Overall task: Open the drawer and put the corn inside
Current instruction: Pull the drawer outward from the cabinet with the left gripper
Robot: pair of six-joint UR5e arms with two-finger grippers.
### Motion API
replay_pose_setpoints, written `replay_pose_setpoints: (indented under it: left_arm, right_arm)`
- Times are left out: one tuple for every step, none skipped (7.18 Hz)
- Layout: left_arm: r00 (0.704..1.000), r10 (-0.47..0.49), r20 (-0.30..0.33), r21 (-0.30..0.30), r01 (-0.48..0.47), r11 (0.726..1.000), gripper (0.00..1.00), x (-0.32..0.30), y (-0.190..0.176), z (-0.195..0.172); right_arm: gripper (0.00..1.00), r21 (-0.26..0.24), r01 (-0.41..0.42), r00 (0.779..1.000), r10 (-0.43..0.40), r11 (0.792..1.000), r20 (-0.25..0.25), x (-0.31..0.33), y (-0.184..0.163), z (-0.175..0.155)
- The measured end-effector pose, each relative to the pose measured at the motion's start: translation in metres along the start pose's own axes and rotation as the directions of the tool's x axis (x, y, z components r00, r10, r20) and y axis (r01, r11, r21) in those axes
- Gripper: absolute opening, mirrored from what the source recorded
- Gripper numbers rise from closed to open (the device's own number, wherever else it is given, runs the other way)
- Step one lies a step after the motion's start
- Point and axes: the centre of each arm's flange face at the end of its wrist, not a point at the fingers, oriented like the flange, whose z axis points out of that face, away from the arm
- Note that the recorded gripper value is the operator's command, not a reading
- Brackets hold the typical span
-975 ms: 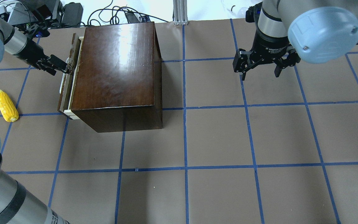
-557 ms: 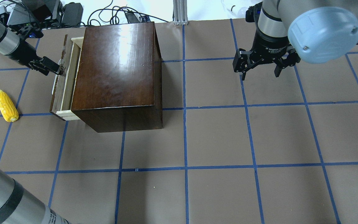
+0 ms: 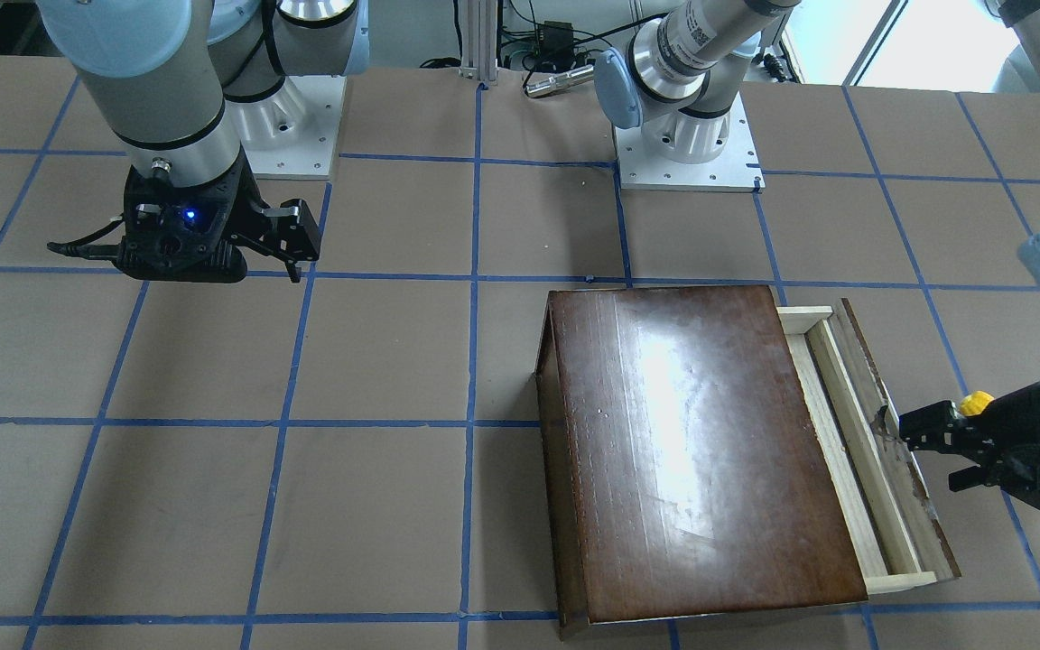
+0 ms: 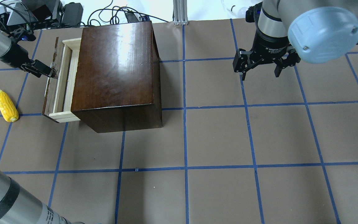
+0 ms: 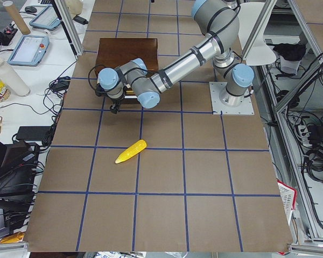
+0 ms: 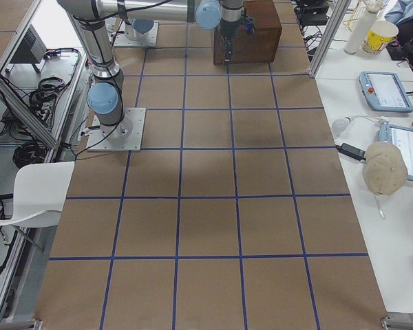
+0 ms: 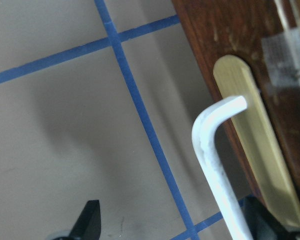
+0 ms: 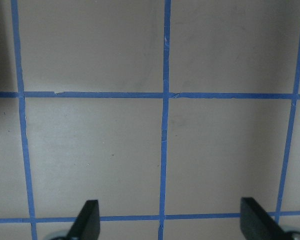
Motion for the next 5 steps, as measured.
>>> replay_pose_setpoints:
  left_arm:
    - [1.000, 0.004, 0.005, -0.001, -0.004, 1.000, 1.00, -0.003, 0.001, -0.002]
    - [1.000, 0.010, 0.015, -0.003, -0.010, 1.000, 1.00, -0.005, 0.001, -0.005]
    - [0.999, 0.021, 0.025, -0.007, -0.021, 1.000, 1.00, -0.008, 0.000, -0.007]
    - [0.999, 0.032, 0.031, -0.008, -0.032, 0.999, 1.00, -0.012, 0.002, -0.010]
    - [0.999, 0.041, 0.034, -0.008, -0.041, 0.999, 1.00, -0.017, 0.005, -0.011]
  right_arm:
    - [1.00, 0.000, 0.000, 1.000, 0.000, 1.000, 0.000, 0.000, 0.000, 0.000]
    - [1.00, -0.001, 0.000, 1.000, 0.000, 1.000, 0.000, 0.000, 0.000, 0.000]
    - [1.00, -0.001, 0.000, 1.000, 0.000, 1.000, 0.000, 0.000, 0.000, 0.000]
    - [1.00, -0.001, 0.000, 1.000, 0.000, 1.000, 0.000, 0.000, 0.000, 0.000]
    - [1.00, 0.000, 0.000, 1.000, 0.000, 1.000, 0.000, 0.000, 0.000, 0.000]
